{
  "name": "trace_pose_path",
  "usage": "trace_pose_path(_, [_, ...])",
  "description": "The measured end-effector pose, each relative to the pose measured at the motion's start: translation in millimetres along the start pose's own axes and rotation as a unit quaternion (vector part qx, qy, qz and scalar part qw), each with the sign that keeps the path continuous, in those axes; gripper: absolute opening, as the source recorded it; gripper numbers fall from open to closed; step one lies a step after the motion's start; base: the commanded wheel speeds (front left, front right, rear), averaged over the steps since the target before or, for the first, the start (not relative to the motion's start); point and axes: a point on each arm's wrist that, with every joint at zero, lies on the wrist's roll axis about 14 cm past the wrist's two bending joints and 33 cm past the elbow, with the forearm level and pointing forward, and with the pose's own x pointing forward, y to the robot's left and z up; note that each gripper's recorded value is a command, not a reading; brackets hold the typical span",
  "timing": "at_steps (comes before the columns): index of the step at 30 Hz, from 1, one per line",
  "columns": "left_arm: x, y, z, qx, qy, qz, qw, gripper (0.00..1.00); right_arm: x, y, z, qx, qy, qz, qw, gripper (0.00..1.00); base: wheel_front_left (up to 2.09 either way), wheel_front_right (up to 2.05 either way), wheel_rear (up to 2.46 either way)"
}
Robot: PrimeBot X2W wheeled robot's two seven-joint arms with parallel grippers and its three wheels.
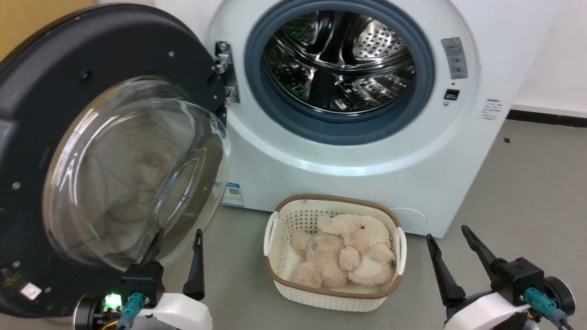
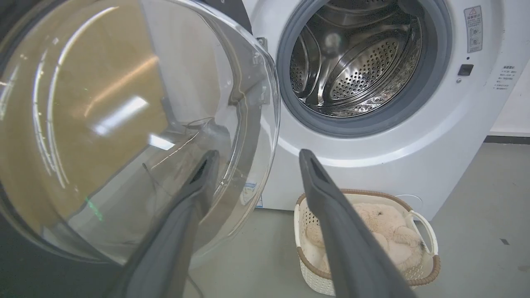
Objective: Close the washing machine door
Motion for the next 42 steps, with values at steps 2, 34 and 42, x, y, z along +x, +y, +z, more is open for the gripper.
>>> trace_pose_path(2, [-2.6, 4.4, 1.0, 0.0, -0.004, 0.007, 1.0, 1.0, 2.4, 4.6, -0.3, 0.0, -0.001, 0.007, 1.0, 1.0, 0.0, 0.0, 0.0])
trace_pose_path(34, [-41.8, 66.7, 1.7, 0.002, -0.02, 0.117, 0.993, 1.0, 35.7, 83.4, -6.5, 0.016, -0.009, 0.128, 0.992, 1.0, 0.0, 0.0, 0.0])
trace_pose_path(42, [-53.6, 80.2, 4.2, 0.004, -0.028, 0.144, 0.989, 1.0, 42.8, 105.2, -6.8, 0.027, -0.014, 0.16, 0.987, 1.0, 0.0, 0.0, 0.0])
